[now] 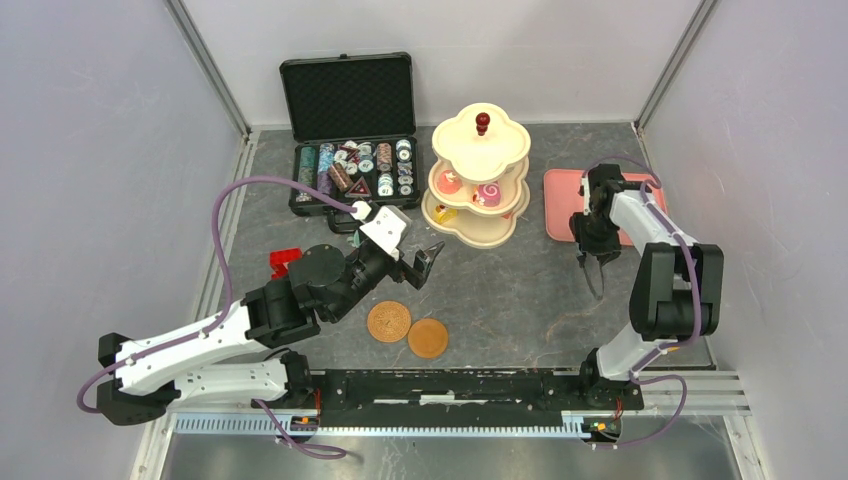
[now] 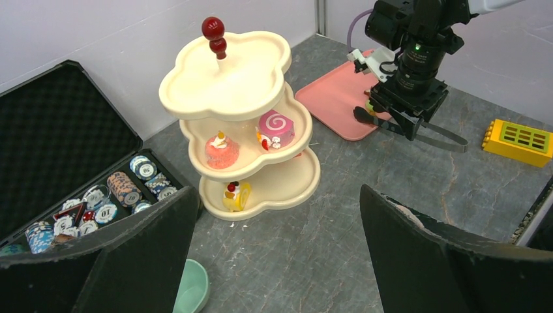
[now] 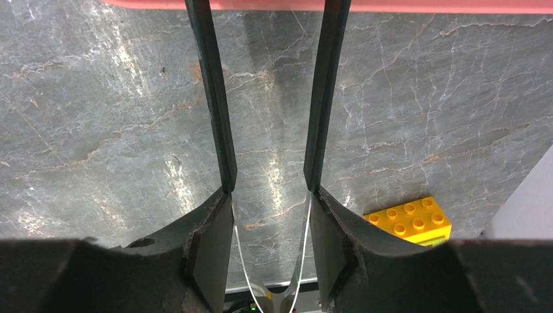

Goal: Serve the afternoon tea

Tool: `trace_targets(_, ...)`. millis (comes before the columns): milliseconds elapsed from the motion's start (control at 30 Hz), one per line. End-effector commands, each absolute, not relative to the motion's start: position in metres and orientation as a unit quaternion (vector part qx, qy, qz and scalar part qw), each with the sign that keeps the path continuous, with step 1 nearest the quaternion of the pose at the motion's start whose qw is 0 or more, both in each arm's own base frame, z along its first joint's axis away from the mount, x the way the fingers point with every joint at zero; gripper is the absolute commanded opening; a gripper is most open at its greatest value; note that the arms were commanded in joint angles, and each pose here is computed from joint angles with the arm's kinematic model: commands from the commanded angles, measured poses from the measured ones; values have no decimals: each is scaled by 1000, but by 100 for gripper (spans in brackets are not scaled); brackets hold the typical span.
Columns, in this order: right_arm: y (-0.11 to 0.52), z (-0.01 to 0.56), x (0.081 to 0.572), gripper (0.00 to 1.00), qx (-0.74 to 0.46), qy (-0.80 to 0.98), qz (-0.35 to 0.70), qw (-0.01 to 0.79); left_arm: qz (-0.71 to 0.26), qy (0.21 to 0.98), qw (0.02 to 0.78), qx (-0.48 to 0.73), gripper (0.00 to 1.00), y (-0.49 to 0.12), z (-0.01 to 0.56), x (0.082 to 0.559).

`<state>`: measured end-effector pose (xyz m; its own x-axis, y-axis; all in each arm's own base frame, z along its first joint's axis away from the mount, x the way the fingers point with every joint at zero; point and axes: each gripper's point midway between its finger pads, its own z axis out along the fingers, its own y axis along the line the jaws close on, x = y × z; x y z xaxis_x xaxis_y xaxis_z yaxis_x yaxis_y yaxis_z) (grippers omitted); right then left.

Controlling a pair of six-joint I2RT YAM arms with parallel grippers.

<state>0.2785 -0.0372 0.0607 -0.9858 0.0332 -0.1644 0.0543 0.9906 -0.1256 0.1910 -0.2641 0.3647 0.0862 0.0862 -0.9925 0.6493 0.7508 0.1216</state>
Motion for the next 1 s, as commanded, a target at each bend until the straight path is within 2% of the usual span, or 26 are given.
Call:
trace_targets(0,-39,66,296,49,21,992,-73,104,-228,633,688,271,100,-267,375,189)
trace_targets(100,-38,64,298,48,19,992,-70,102,-227,633,688,272,100,-267,374,189)
trace_targets(333,-30,69,301,37,8,991,-71,111,-228,632,689,270,100,-267,375,189)
trace_targets(533,-4,81,331,33,-23,988,-66,140,-231,633,688,271,100,-268,375,188)
trace_targets(600,1,82,343,36,-26,987,-65,146,-231,632,688,271,100,-267,376,188)
trace_targets(667,3,83,352,43,-26,986,-66,152,-231,633,688,270,100,-267,376,188)
trace_targets(800,-1,94,354,45,-23,983,-82,164,-230,632,688,270,100,-267,376,188)
trace_targets(967,-12,102,328,49,-24,982,-107,156,-232,632,688,270,100,-267,376,188)
